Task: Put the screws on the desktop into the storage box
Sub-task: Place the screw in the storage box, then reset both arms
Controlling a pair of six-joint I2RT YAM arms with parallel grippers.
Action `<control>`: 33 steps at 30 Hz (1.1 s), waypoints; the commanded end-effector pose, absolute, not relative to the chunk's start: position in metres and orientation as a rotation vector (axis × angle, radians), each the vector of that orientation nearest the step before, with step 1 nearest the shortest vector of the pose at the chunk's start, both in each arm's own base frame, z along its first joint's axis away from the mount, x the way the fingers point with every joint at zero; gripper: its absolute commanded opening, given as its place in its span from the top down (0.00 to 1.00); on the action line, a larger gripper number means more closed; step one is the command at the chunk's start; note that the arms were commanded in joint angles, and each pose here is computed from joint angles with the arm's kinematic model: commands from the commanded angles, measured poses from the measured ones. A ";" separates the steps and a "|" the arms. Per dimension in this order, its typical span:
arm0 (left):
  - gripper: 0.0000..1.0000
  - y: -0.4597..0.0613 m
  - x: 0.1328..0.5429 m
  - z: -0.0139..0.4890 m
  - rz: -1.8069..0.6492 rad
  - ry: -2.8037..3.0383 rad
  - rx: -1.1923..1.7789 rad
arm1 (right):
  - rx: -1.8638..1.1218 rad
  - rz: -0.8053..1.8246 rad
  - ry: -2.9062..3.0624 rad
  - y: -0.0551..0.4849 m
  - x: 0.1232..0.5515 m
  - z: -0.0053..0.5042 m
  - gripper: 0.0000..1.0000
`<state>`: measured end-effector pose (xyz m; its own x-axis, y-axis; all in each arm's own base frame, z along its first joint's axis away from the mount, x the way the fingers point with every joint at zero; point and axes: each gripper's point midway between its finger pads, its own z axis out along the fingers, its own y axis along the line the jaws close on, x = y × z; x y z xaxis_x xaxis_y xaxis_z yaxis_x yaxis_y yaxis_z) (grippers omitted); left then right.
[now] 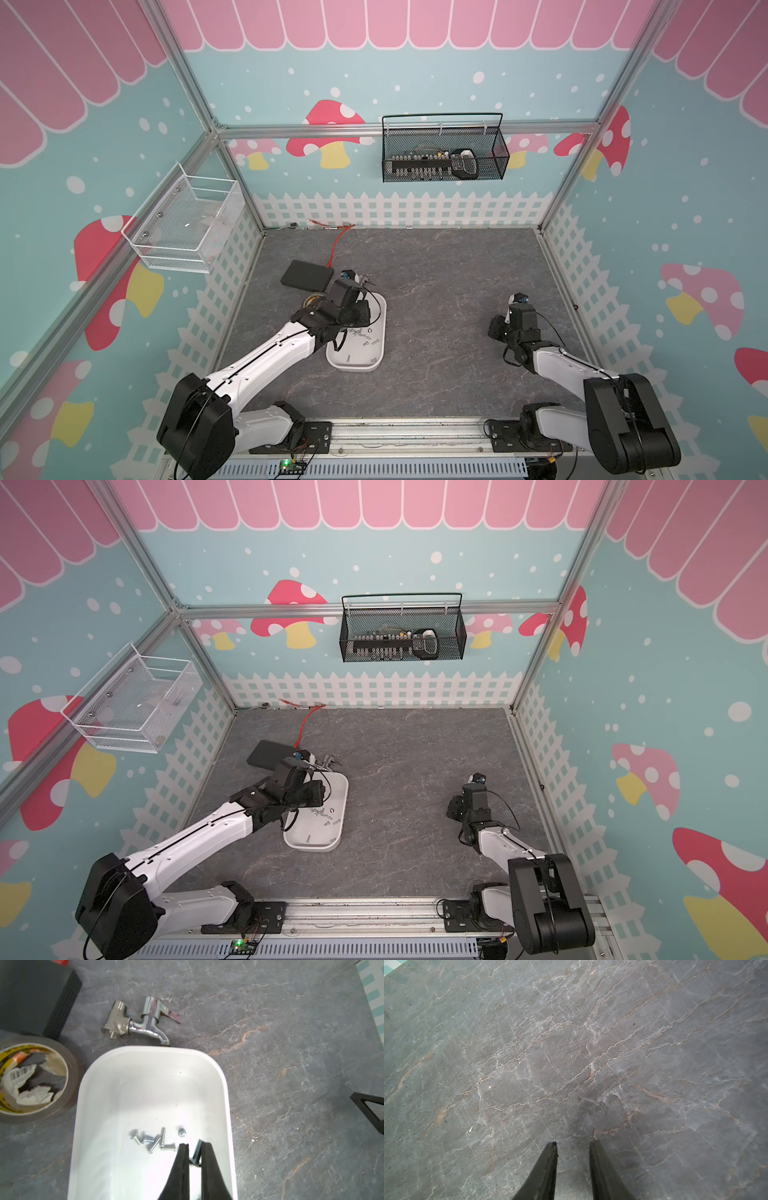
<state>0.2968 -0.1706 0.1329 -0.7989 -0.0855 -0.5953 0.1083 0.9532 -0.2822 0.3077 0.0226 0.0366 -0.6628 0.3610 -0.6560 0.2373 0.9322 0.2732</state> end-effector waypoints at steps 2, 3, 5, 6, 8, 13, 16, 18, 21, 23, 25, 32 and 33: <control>0.98 -0.176 0.309 0.142 -0.446 2.410 -0.024 | 0.416 0.201 2.314 0.021 0.310 0.037 0.68; 0.86 -0.175 0.310 0.142 -0.445 2.410 -0.034 | 0.418 0.201 2.314 0.021 0.310 0.037 0.68; 0.49 -0.170 0.313 0.143 -0.439 2.401 -0.067 | 0.418 0.202 2.313 0.021 0.310 0.038 0.67; 0.37 -0.168 0.315 0.147 -0.441 2.383 -0.084 | 0.418 0.203 2.312 0.021 0.310 0.038 0.67; 0.26 -0.161 0.317 0.156 -0.444 2.338 -0.111 | 0.417 0.204 2.313 0.021 0.310 0.038 0.66; 0.10 -0.132 0.321 0.183 -0.392 2.217 -0.212 | 0.417 0.199 2.307 0.020 0.310 0.039 0.64; 0.09 -0.106 0.321 0.199 -0.345 2.109 -0.301 | 0.410 0.201 2.291 0.020 0.311 0.044 0.63; 0.10 -0.089 0.319 0.208 -0.332 2.029 -0.356 | 0.402 0.206 2.258 0.020 0.312 0.055 0.62; 0.10 -0.055 0.316 0.217 -0.290 1.906 -0.462 | 0.389 0.207 2.159 0.017 0.317 0.087 0.61; 0.10 -0.038 0.312 0.217 -0.246 1.832 -0.515 | 0.377 0.197 2.072 0.014 0.318 0.112 0.61; 0.10 -0.025 0.309 0.214 -0.206 1.780 -0.543 | 0.348 0.167 1.959 0.008 0.318 0.140 0.61; 0.09 0.017 0.299 0.186 -0.017 1.650 -0.554 | 0.200 -0.122 1.716 -0.020 0.312 0.177 0.52; 0.08 0.021 0.298 0.184 0.012 1.619 -0.528 | 0.152 -0.146 1.692 -0.018 0.311 0.177 0.51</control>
<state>0.2973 0.0053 0.1614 -0.1695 -0.3961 -0.9024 -0.3359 0.8841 -0.3249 0.3140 -0.0054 0.1718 -0.1893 0.1769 -0.9659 0.1488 0.9775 0.1498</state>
